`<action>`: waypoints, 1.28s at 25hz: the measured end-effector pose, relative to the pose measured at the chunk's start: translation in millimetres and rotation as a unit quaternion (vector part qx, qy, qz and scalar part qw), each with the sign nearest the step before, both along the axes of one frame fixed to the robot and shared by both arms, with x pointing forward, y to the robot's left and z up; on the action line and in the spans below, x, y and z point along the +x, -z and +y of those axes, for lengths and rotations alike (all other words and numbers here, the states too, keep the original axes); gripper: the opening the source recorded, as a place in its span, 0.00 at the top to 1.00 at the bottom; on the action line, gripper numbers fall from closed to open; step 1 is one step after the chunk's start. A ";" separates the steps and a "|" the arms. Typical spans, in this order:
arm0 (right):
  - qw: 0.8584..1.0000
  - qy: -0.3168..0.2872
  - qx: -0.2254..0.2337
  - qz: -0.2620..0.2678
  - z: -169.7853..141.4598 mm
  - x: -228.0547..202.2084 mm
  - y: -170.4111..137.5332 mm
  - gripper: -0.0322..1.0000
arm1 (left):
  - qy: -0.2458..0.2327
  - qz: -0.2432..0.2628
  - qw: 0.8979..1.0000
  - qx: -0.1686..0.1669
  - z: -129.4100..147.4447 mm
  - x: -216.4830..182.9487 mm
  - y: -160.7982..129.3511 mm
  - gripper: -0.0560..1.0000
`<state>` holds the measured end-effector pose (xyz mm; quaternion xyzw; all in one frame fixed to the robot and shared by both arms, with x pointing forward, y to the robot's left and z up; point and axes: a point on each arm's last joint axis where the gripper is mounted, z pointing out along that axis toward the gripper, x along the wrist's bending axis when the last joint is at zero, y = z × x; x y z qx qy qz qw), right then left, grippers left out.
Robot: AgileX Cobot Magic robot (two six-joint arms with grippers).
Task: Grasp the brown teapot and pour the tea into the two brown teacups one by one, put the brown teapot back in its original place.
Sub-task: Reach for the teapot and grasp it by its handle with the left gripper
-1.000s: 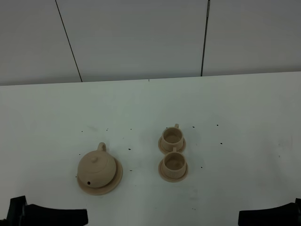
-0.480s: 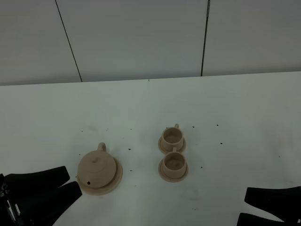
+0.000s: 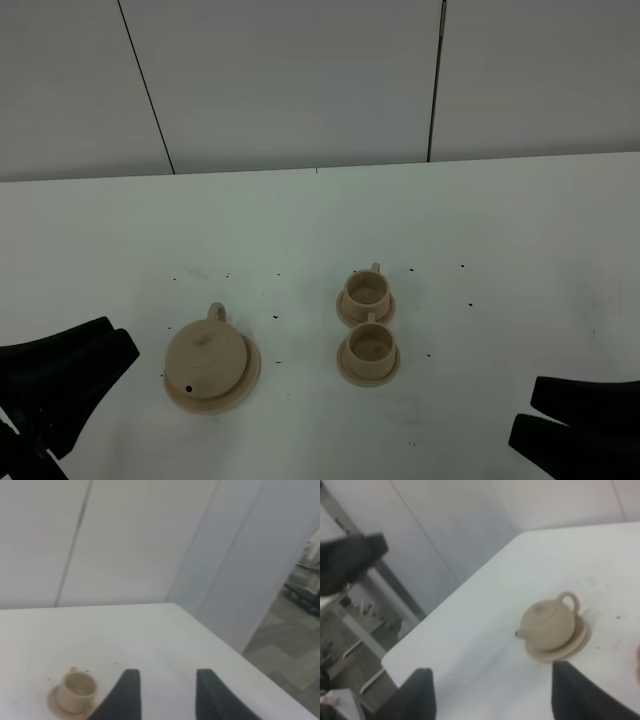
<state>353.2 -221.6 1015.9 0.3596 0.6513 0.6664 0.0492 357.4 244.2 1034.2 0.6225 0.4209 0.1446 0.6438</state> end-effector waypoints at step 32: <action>0.867 0.423 -0.056 -0.256 -69.0 -58.0 -113.7 0.93 | -0.050 0.005 0.999 0.003 6.9 5.9 0.4 0.74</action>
